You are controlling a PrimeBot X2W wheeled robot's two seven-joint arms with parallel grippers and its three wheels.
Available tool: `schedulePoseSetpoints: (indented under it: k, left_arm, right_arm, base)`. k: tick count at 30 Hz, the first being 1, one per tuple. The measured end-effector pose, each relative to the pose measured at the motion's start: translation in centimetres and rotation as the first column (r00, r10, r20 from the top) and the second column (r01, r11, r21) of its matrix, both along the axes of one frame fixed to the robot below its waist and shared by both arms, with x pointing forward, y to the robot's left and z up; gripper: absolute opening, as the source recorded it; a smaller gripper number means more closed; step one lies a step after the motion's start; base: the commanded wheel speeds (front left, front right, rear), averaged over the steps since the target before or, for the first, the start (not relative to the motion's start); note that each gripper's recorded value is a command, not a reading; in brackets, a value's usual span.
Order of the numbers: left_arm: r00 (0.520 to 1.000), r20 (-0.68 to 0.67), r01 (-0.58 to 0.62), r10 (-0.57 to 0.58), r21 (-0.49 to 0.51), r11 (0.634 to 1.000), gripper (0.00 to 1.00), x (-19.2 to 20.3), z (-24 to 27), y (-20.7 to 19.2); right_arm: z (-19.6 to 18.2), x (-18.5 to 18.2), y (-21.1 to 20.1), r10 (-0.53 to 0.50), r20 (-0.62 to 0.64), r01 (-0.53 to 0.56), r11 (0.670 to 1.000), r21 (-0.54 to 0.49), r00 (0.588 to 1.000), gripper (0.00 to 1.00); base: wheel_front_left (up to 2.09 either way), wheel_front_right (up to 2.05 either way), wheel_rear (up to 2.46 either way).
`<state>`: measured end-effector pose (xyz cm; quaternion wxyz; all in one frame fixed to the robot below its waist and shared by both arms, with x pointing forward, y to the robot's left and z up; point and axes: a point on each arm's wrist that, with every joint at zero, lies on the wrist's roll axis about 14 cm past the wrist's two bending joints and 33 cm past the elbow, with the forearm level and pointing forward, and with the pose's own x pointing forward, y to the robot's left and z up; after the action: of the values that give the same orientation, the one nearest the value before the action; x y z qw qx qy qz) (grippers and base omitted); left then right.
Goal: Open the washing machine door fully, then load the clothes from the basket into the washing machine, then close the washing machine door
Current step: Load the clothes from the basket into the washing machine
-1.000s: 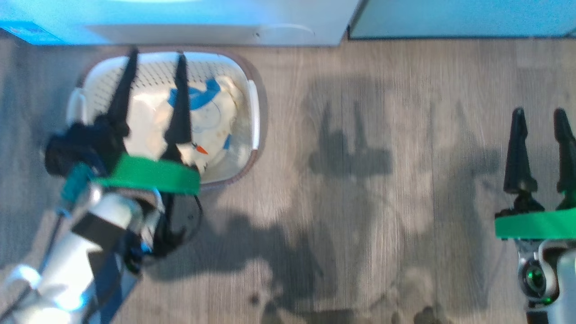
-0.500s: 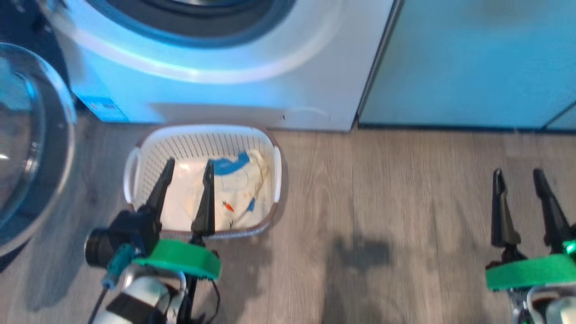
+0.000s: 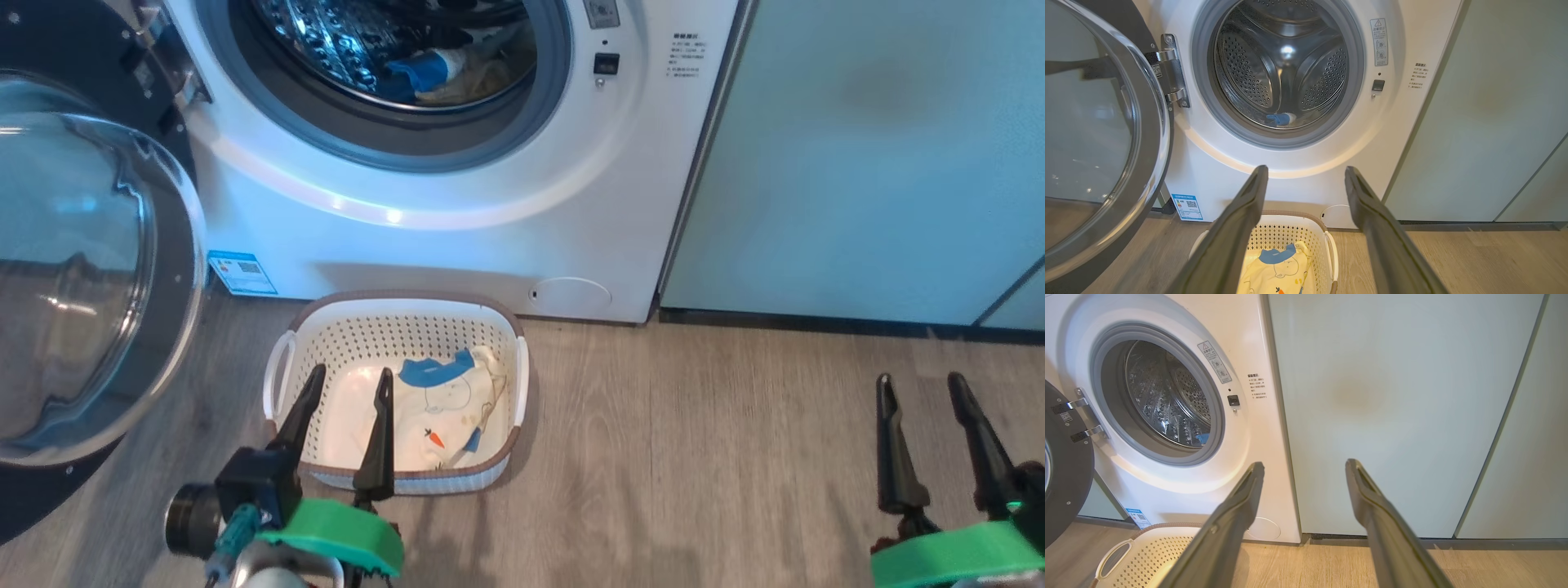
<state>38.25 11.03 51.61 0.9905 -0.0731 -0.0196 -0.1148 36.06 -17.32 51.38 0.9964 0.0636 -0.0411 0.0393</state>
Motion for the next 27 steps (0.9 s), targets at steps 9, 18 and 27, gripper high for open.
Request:
schedulePoseSetpoints:
  k: [9, 18, 27]
  left_arm:
    - [1.0, 0.003, -0.009, 0.009, -0.003, 1.0, 1.0, -1.6, 0.1, 0.0]
    - [1.0, 0.007, -0.02, 0.02, 0.007, 1.0, 1.0, -1.9, 0.2, 0.3]
    - [0.999, -0.004, -0.032, 0.032, 0.012, 0.999, 1.0, -1.9, -0.2, 0.6]
  right_arm:
    - [1.1, -1.4, 0.1, 0.0, 0.017, 0.0, 1.0, -0.003, 1.0, 1.0]
    - [0.8, -1.9, 0.3, 0.001, 0.001, -0.001, 1.0, 0.002, 1.0, 1.0]
    - [0.8, -1.8, 0.3, 0.003, 0.002, -0.003, 1.0, 0.004, 1.0, 1.0]
  base:
    - [0.0, 0.0, 0.0]
    - [0.0, 0.0, 0.0]
    - [0.0, 0.0, 0.0]
